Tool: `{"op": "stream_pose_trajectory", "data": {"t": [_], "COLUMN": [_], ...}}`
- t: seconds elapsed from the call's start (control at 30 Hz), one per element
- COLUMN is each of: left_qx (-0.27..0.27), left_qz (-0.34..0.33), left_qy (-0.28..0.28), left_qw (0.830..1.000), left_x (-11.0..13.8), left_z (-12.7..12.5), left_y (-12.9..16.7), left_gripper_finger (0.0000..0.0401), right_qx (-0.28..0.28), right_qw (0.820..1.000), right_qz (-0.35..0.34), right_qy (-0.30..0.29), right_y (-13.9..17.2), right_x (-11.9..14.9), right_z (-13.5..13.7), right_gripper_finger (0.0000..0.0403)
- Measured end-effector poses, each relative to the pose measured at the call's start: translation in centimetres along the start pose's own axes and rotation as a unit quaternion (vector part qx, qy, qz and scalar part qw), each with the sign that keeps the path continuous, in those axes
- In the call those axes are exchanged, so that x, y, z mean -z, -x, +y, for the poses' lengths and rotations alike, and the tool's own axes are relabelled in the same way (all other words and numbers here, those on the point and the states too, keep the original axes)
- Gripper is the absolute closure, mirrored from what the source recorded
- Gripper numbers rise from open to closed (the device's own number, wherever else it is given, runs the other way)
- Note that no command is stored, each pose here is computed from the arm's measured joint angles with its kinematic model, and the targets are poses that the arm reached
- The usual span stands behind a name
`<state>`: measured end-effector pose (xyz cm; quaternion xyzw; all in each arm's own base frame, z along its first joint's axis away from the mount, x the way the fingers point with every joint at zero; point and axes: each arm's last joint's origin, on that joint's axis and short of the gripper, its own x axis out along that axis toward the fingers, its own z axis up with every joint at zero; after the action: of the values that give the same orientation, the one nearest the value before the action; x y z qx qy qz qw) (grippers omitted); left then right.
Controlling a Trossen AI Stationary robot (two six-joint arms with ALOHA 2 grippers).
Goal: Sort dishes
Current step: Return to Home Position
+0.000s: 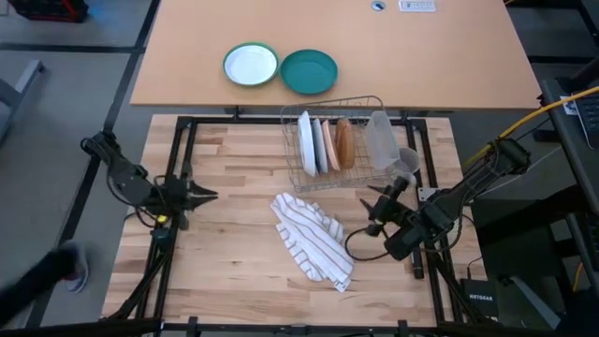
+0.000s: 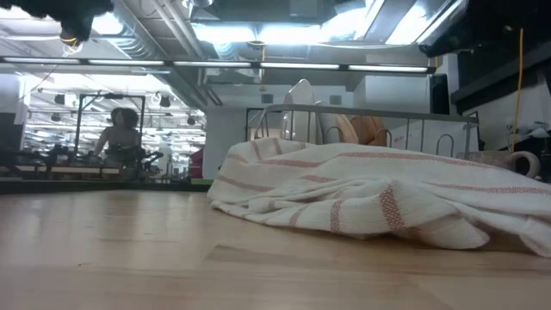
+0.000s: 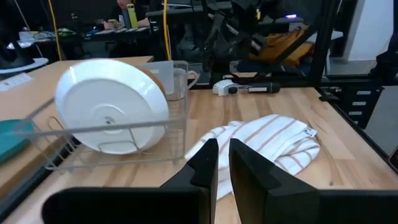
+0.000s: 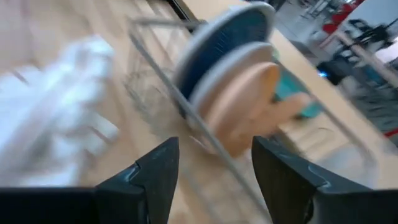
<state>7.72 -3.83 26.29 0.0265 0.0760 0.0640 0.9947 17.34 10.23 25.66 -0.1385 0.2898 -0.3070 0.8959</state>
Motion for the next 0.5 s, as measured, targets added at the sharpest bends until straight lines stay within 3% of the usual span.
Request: {"op": "stream_pose_trajectory", "data": {"t": [0.1,0.23,0.37,0.5], "left_qx": [0.001,0.0,-0.015,-0.04], "left_qz": [-0.006,-0.028,-0.064,-0.085], "left_qy": [0.006,0.016,0.021,0.015], "left_qw": [1.0,0.999,0.998,0.996], "left_x": [1.7,3.5,4.7,5.8], "left_z": [-0.7,-1.4,-1.6,-1.3], "left_y": [-0.8,-1.7,-2.4,-2.9], "left_gripper_finger": [0.037,0.037,0.037,0.037], "right_qx": [-0.034,-0.107,-0.202,-0.237], "right_qw": [0.998,0.99,0.965,0.947], "right_qz": [-0.039,-0.096,-0.164,-0.211], "right_qy": [-0.023,-0.003,0.027,0.058], "right_y": [-0.5,-1.2,-2.5,-4.5], "right_x": [-0.2,-1.0,-2.0,-2.7], "right_z": [1.6,3.6,4.1,3.4], "right_gripper_finger": [0.0198,0.0198,0.0198,0.0198]}}
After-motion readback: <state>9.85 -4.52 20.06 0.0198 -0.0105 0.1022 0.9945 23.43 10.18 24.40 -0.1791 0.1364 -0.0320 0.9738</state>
